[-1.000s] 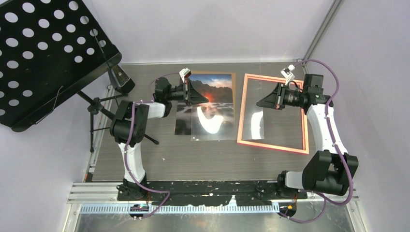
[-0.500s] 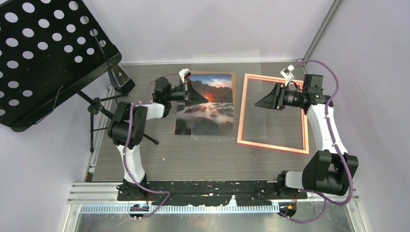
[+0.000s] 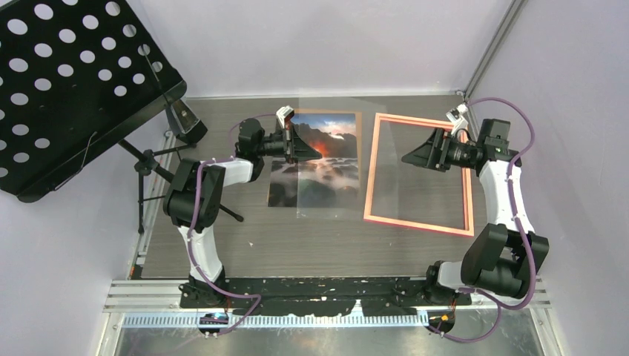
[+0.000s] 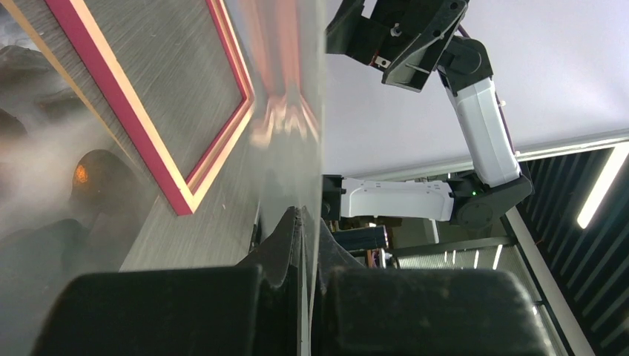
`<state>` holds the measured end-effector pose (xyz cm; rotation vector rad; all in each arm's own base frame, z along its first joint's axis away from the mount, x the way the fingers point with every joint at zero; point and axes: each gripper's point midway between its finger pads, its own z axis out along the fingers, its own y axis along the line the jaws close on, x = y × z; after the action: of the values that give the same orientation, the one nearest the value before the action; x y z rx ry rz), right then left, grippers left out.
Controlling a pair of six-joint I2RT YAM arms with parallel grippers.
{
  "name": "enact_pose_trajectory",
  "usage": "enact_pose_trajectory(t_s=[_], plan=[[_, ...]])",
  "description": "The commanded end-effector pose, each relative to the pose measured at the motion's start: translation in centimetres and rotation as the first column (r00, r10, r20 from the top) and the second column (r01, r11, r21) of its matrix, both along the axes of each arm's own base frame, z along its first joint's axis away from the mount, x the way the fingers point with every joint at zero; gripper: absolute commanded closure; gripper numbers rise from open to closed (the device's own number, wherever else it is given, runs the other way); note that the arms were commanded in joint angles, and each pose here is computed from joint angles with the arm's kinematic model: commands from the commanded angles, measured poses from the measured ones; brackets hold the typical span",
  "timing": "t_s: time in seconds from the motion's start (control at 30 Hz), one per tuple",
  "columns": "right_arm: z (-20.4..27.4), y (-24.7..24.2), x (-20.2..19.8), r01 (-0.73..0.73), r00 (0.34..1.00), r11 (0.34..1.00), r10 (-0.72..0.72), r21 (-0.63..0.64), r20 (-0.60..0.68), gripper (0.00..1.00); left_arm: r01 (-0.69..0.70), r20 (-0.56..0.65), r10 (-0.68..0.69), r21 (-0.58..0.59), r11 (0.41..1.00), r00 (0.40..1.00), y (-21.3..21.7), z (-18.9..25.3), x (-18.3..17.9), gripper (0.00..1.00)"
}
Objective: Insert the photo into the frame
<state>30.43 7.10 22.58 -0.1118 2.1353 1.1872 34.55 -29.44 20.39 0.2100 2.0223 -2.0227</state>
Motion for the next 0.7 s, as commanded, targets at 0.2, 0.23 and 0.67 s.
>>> enact_pose_trajectory(t_s=[0.2, 0.23, 0.67], plan=[[0.8, -3.0, -0.6, 0.072, 0.995, 0.994, -0.065, -0.085, 0.079, 0.06, 0.007, 0.051, -0.007, 0.002, 1.0, 0.999, -0.9, 0.5, -0.4, 1.0], [0.6, -3.4, -0.5, 0.087, 0.994, 0.991, -0.079, -0.1, 0.08, 0.06, 0.01, 0.052, -0.01, 0.001, 1.0, 0.999, -1.0, 0.6, -0.5, 1.0], [-1.6, -12.8, 1.6, 0.431, 0.902, 0.727, -0.372, -0.535, 0.22, 0.07, 0.028, 0.078, -0.025, -0.04, 0.999, 0.997, -1.2, 4.4, -1.5, 1.0]])
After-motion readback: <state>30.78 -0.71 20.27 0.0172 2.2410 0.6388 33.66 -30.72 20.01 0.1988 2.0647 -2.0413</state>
